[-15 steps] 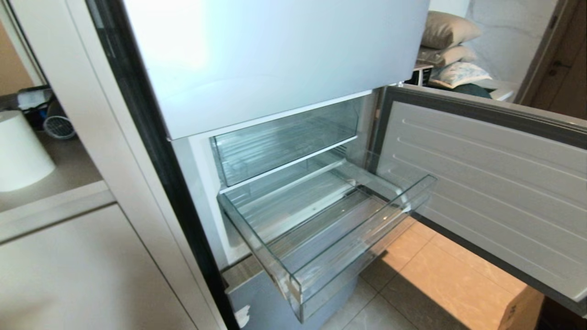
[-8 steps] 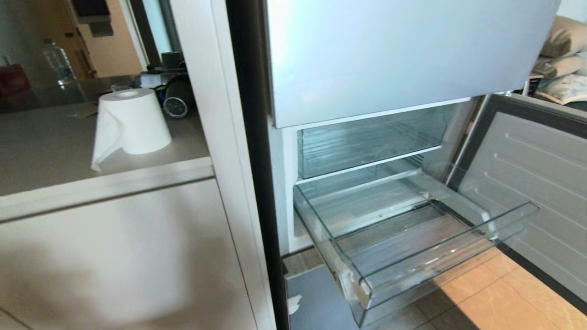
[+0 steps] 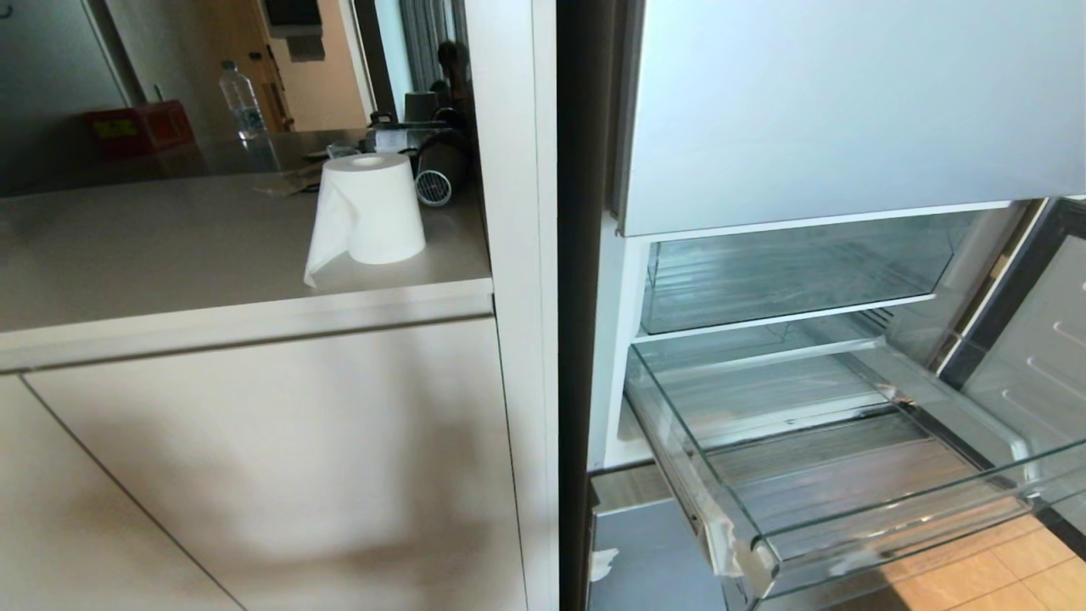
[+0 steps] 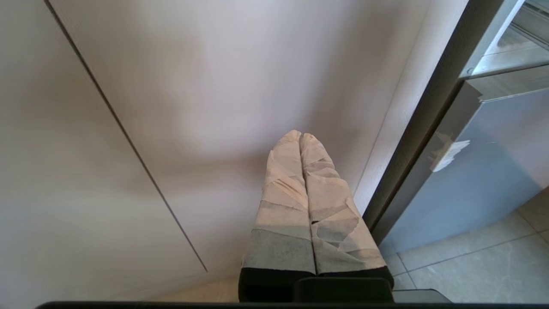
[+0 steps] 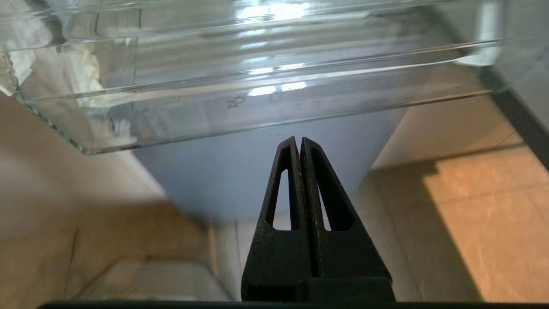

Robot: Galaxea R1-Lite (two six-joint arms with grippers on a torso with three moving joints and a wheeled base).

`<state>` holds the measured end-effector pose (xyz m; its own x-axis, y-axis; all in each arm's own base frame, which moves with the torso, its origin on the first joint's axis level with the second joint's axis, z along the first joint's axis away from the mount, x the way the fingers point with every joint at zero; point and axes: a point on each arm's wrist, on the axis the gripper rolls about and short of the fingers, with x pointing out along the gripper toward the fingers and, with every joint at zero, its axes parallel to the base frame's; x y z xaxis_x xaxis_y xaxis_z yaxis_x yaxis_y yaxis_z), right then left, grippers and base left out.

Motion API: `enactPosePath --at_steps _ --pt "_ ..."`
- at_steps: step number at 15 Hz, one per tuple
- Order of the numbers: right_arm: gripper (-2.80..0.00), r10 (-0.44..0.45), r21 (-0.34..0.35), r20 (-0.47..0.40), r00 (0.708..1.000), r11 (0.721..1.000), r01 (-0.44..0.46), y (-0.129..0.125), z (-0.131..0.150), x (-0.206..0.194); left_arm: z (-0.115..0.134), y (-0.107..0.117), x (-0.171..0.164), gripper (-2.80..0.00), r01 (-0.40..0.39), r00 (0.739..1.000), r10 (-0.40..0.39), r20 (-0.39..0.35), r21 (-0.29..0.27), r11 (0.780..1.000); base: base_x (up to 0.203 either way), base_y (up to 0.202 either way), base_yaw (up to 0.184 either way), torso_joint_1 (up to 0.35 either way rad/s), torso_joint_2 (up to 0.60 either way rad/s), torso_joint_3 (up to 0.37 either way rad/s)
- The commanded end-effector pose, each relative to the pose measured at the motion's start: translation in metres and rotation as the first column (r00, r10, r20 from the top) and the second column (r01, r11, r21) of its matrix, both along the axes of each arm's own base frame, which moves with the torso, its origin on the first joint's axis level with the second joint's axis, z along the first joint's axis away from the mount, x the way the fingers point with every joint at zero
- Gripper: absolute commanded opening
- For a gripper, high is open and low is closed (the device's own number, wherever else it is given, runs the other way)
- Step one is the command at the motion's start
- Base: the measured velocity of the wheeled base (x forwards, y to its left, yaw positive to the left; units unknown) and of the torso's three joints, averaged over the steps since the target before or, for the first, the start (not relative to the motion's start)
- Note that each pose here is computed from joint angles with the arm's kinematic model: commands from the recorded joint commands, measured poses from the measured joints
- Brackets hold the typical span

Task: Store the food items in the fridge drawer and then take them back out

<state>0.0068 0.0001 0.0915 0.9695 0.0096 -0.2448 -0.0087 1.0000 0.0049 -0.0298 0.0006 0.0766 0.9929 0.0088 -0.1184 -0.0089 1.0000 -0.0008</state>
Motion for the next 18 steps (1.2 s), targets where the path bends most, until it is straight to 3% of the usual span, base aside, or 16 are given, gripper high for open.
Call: enactPosePath --at_steps 1,5,8,13,15,16,18 --pt "-2.8 0.006 0.002 -0.273 0.962 1.0 -0.006 0.0 0.003 0.039 0.0 0.0 0.0 -2.8 -0.001 1.0 0.001 0.001 0.0 1.0 0.0 0.0 0.0 0.0 0.0 0.0" --pt "-2.8 0.019 0.006 -0.462 0.887 1.0 -0.018 0.002 -0.001 0.102 0.0 0.0 0.0 -2.8 -0.001 1.0 0.001 -0.001 0.0 1.0 0.0 0.0 0.0 0.0 0.0 0.0" --pt "-2.8 0.038 0.022 -0.517 0.855 0.999 -0.031 0.004 -0.004 0.145 0.0 0.0 0.0 -2.8 0.0 1.0 0.0 -0.001 0.0 1.0 0.0 0.0 0.0 0.0 0.0 0.0" --pt "-2.8 0.21 0.138 -0.394 0.895 0.976 -0.168 0.011 0.018 0.222 0.0 0.0 0.0 -2.8 -0.001 1.0 0.001 -0.001 0.0 1.0 0.0 0.0 0.0 0.0 0.0 0.0" --pt "-2.8 0.258 0.251 -0.298 0.919 0.95 -0.185 0.015 0.027 0.253 0.0 0.0 0.0 -2.8 0.0 1.0 0.0 -0.001 0.0 1.0 0.0 0.0 0.0 0.0 0.0 0.0" --pt "-2.8 0.254 0.327 -0.232 0.939 0.929 -0.171 0.017 0.033 0.258 0.0 0.0 0.0 -2.8 -0.001 1.0 0.001 -0.001 0.0 1.0 0.0 0.0 0.0 0.0 0.0 0.0" --pt "-2.8 0.242 0.346 -0.185 0.952 0.923 -0.167 0.017 0.042 0.238 0.0 0.0 0.0 -2.8 0.001 1.0 -0.001 0.0 0.0 1.0 0.0 0.0 0.0 0.0 0.0 0.0"
